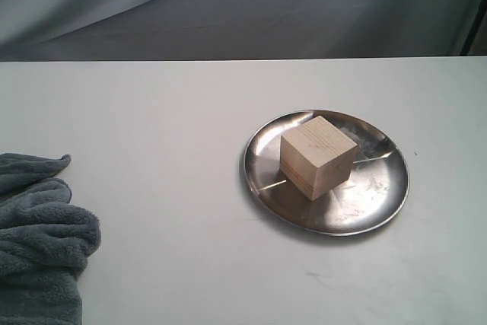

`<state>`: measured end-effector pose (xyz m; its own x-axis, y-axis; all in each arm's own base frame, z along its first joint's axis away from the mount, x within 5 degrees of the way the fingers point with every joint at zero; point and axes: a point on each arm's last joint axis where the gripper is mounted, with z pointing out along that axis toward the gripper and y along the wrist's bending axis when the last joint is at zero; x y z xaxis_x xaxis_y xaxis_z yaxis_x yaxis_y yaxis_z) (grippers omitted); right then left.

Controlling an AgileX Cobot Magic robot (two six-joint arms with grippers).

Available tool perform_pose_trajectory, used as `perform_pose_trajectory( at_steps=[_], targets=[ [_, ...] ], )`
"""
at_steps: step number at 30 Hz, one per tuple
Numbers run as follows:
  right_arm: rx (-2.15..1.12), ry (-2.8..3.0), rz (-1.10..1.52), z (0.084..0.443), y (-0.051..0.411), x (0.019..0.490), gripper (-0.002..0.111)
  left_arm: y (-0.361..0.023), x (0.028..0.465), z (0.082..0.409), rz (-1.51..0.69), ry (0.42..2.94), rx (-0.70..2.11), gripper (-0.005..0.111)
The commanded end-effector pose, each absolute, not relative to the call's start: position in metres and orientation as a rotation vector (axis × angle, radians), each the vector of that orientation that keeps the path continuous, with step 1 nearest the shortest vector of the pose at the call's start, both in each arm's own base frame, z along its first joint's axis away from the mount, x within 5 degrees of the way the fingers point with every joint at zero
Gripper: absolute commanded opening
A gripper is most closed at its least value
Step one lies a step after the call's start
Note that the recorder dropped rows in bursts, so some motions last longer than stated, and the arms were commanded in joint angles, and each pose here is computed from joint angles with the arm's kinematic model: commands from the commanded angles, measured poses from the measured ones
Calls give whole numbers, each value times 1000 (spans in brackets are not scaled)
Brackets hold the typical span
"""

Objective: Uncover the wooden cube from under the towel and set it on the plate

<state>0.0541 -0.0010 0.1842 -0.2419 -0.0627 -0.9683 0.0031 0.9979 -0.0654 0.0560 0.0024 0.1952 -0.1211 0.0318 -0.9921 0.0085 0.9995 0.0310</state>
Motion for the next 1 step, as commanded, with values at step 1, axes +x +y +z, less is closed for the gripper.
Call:
perform_pose_trajectory(
  at_steps=[1],
  targets=[
    [-47,1807,-65,184,-1,54,0,2,56,195,0,1685,13,0]
  ],
)
